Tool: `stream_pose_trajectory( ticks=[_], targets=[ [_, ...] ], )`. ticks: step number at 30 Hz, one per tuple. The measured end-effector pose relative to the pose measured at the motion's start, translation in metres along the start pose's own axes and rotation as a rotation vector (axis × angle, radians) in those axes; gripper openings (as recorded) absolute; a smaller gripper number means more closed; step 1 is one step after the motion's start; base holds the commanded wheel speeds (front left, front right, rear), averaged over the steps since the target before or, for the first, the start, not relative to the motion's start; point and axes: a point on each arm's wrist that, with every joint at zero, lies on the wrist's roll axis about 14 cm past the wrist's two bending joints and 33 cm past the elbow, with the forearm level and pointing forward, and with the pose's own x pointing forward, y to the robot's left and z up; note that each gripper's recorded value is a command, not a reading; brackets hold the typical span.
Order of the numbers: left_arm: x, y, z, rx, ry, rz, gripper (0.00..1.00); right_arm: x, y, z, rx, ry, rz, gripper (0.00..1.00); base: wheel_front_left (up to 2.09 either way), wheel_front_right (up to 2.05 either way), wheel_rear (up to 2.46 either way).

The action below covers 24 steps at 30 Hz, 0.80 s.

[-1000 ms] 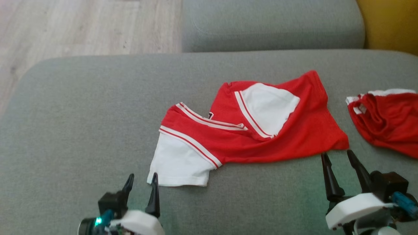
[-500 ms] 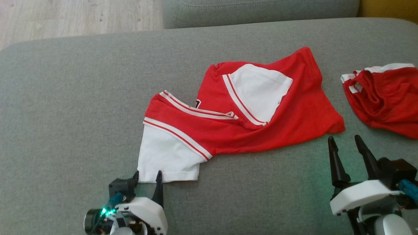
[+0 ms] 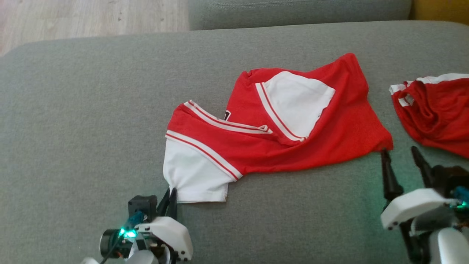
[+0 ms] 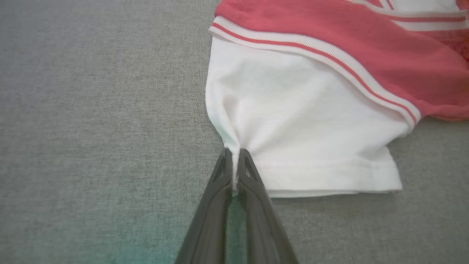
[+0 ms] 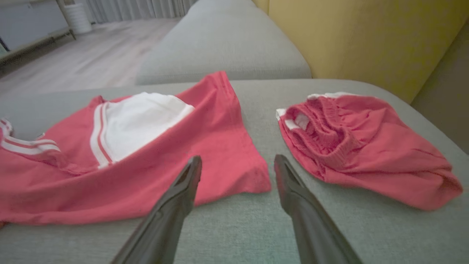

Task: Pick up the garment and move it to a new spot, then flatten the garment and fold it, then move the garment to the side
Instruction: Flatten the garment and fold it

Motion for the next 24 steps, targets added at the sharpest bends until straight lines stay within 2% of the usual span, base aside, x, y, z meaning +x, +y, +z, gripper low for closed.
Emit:
stream_pose_trajectory(
  ticks=[7, 18, 22, 23, 24],
  targets=[
    [-0.005, 0.007, 0.019, -0.018, -0.097, 0.027, 0.0, 0.024, -0.025, -0.018, -0.059, 0.135, -0.079, 1.0, 0.0, 0.0, 0.0],
    [-0.013, 0.015, 0.052, -0.02, -0.23, 0.049, 0.0, 0.05, -0.016, -0.063, 0.023, 0.335, -0.062, 1.0, 0.0, 0.0, 0.0],
    [-0.015, 0.015, 0.057, -0.02, -0.246, 0.049, 0.0, 0.057, -0.01, -0.066, 0.064, 0.373, -0.041, 0.57, 0.0, 0.0, 0.0],
    [-0.015, 0.014, 0.059, -0.02, -0.25, 0.045, 0.0, 0.059, -0.007, -0.065, 0.079, 0.376, -0.035, 0.49, 0.0, 0.0, 0.0],
    [-0.015, 0.013, 0.06, -0.019, -0.254, 0.042, 0.0, 0.061, -0.006, -0.065, 0.084, 0.379, -0.029, 0.45, 0.0, 0.0, 0.0]
  ],
)
